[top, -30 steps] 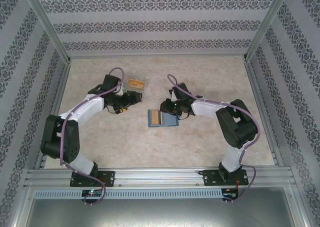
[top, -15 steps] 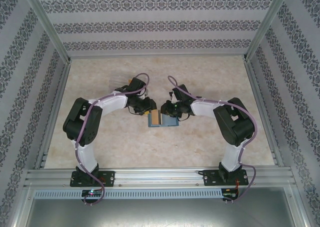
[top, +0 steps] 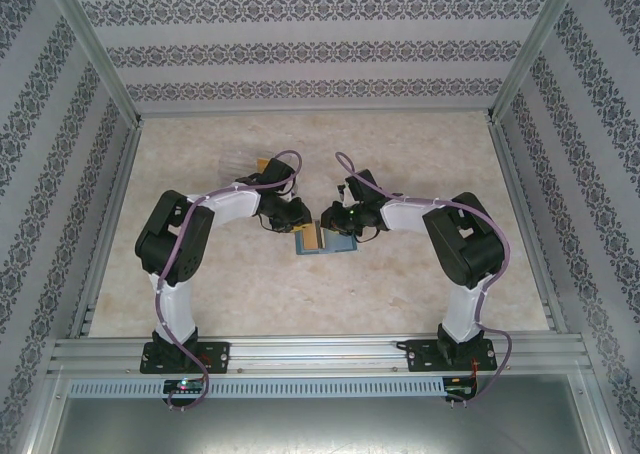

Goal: Take the credit cards out of the card holder

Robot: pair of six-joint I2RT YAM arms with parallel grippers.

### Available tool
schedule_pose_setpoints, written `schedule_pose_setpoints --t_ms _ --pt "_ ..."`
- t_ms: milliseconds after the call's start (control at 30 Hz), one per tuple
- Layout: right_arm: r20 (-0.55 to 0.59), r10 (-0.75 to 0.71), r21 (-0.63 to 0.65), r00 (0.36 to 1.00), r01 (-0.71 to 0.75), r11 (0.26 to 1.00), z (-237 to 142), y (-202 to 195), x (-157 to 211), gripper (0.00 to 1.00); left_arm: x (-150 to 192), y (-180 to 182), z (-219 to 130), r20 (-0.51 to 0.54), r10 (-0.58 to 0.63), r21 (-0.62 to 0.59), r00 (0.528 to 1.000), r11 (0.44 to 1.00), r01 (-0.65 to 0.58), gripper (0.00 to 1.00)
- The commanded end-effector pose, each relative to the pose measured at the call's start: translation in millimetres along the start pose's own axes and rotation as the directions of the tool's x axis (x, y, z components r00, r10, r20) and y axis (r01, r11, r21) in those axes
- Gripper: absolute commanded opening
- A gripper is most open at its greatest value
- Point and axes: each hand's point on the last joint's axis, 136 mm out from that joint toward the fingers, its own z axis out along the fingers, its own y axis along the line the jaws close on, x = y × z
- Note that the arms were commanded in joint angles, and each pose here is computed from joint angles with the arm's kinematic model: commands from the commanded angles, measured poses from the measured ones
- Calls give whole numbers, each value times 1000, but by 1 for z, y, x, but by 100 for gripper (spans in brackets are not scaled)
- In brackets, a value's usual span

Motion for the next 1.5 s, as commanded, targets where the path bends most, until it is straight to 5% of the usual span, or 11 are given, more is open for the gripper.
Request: schedule_pose_setpoints --t_ms 0,567,967,1167,1467 --pt "-22 10 -4 1000 -10 1000 5 -6 1 22 5 9 9 -18 -3 -45 1000 999 3 21" --pt "-43 3 -58 999 -6 998 11 2 1 22 9 17 14 -38 3 -57 999 998 -5 19" --pt "-41 -31 -96 999 27 995 8 13 1 11 9 12 16 -46 11 -28 999 1000 -13 12" --pt "7 -55 -63 998 56 996 -2 12 -5 0 3 2 5 -26 40 -15 999 999 -41 14" --pt "71 -110 -14 991 112 994 -19 4 -12 0 -3 -10 -17 15 78 -11 997 997 -78 19"
